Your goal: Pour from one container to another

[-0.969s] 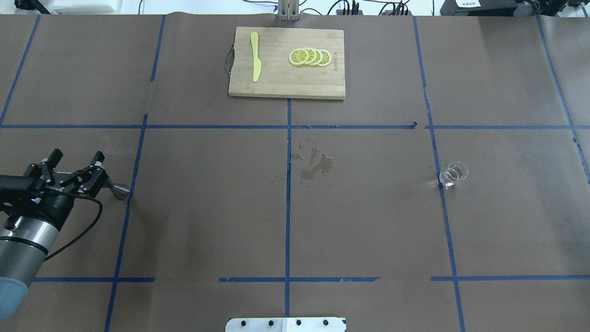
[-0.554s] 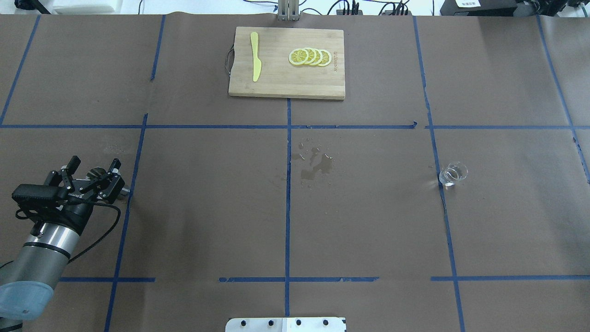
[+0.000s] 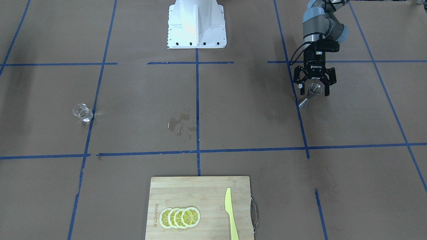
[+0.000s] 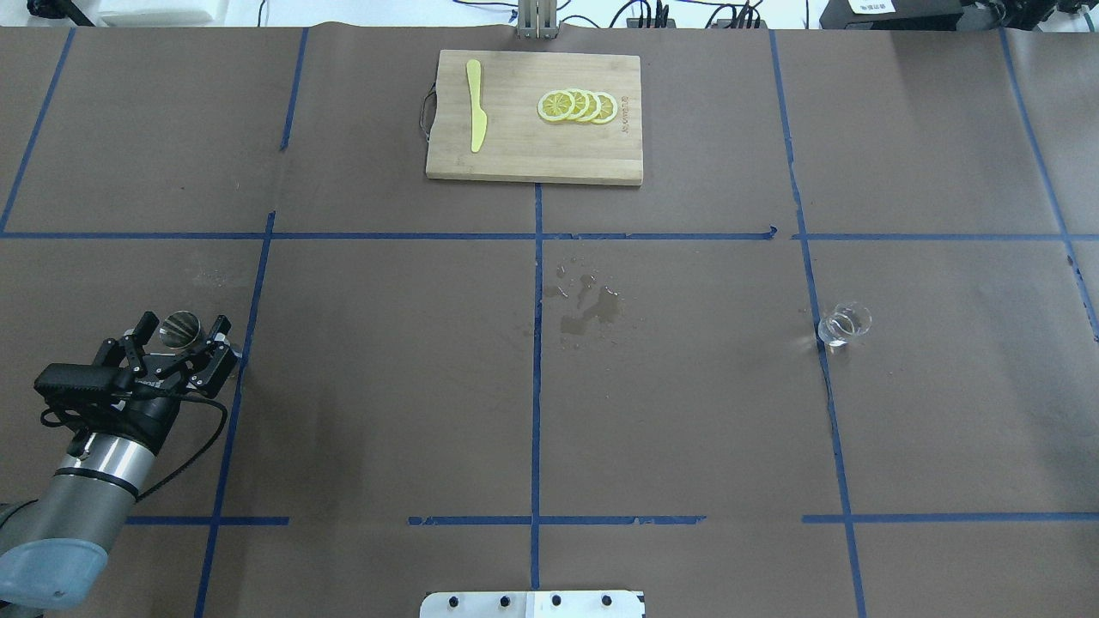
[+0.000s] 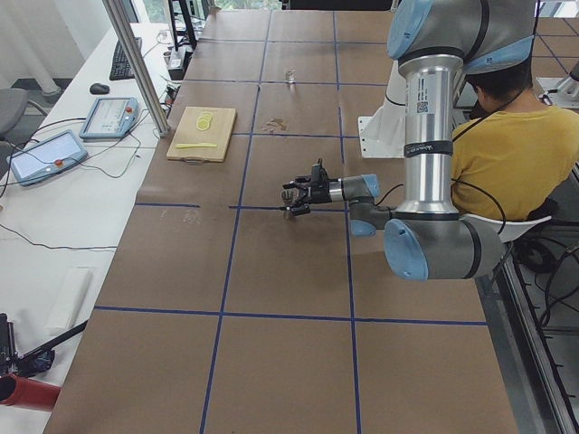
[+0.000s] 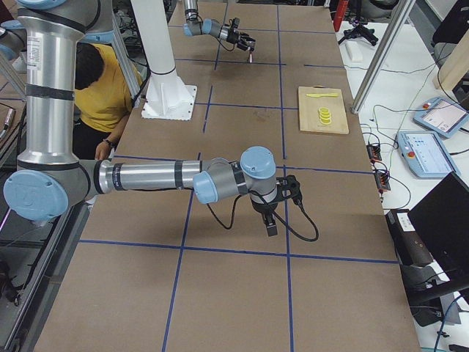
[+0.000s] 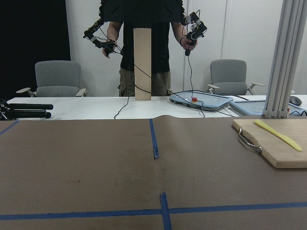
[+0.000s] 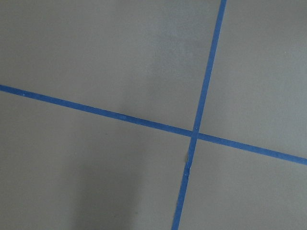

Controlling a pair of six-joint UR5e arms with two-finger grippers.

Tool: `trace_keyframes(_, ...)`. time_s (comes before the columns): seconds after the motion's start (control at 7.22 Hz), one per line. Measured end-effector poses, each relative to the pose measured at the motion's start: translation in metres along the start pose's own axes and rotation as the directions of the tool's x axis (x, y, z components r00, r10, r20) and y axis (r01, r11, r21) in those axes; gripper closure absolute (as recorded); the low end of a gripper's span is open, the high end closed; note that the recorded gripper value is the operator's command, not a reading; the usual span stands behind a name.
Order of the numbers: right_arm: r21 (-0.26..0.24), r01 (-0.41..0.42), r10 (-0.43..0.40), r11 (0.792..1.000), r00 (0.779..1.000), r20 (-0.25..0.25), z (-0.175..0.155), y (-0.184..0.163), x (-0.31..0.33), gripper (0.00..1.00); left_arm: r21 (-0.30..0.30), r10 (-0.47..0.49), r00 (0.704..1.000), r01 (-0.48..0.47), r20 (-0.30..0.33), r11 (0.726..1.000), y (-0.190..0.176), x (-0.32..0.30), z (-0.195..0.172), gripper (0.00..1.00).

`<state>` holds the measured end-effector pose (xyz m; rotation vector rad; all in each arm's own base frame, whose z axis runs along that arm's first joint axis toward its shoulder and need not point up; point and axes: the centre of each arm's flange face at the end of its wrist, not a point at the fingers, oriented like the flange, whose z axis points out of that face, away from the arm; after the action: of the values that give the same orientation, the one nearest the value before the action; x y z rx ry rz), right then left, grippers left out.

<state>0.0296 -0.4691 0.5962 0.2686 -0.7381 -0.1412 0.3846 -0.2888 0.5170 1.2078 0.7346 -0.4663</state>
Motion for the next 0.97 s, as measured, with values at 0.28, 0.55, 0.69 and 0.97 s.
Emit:
trace_keyframes(0.28,-0.001,0.000,0.000,1.000,1.000,0.000,0.000,0.000,0.000,0.00,-0.013,0.000,1.000,0.000,-0.008,1.000,0.008,0.001,-0.003,0.01)
trace_keyframes(0.55,-0.001,-0.001,0.001,1.000,1.000,0.000,0.001,0.000,0.001,0.00,-0.026,0.001,1.000,-0.002,-0.016,1.000,0.021,-0.001,-0.006,0.07)
trace_keyframes(0.69,-0.001,-0.001,0.001,1.000,1.000,0.000,0.001,0.000,0.001,0.00,-0.028,0.008,1.000,-0.009,-0.014,1.000,0.026,-0.004,-0.005,0.18)
trace_keyframes(0.97,0.000,0.000,0.000,1.000,1.000,0.000,0.000,0.000,0.000,0.00,-0.030,0.014,1.000,-0.014,-0.013,0.999,0.030,-0.006,-0.004,0.27)
